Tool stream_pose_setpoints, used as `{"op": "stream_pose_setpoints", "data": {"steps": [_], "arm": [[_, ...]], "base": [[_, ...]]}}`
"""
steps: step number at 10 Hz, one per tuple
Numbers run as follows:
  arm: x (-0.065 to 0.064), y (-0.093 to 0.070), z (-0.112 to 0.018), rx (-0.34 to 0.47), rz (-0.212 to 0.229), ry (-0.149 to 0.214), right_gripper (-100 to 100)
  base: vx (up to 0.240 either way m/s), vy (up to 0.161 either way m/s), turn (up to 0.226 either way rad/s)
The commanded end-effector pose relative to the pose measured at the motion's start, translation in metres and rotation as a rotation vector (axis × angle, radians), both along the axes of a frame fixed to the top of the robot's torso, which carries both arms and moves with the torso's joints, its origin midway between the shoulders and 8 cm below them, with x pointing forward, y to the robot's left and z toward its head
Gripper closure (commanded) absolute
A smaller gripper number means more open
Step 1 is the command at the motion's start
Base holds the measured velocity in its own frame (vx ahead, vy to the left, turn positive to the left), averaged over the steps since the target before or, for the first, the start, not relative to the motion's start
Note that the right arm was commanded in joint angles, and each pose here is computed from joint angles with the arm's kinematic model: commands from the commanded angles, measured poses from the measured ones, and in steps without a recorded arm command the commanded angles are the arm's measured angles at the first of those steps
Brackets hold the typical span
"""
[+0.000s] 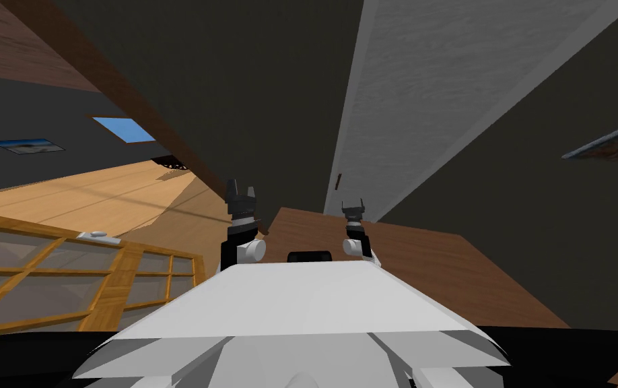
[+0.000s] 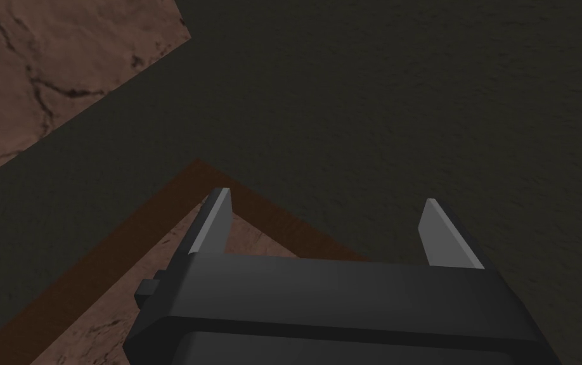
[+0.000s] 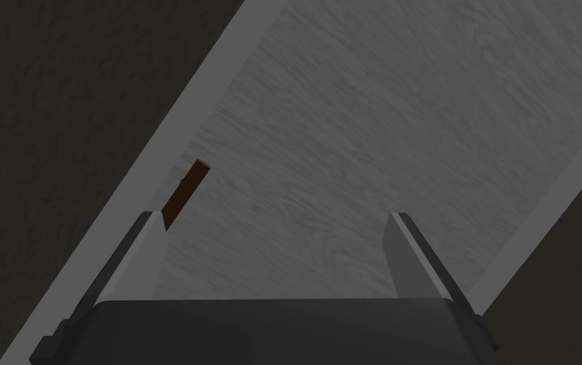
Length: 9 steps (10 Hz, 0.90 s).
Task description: Pull the door open
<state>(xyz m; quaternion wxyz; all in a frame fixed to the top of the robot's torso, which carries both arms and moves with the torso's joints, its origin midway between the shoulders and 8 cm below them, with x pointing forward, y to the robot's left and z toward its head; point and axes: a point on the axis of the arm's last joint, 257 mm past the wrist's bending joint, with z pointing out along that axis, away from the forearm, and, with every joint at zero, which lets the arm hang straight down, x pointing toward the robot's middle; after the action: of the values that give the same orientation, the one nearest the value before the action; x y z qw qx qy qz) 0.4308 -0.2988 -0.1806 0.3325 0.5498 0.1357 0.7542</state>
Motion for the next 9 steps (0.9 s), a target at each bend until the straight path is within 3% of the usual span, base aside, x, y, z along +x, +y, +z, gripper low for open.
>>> {"op": "stream_pose_setpoints", "data": {"steps": [1, 9], "arm": [[0.001, -0.002, -0.012, 0.044, 0.008, 0.01, -100], [0.003, -0.016, -0.072, 0.264, 0.022, 0.066, -100]], "base": [[0.096, -0.023, 0.045], [0.109, -0.037, 0.071]]}}
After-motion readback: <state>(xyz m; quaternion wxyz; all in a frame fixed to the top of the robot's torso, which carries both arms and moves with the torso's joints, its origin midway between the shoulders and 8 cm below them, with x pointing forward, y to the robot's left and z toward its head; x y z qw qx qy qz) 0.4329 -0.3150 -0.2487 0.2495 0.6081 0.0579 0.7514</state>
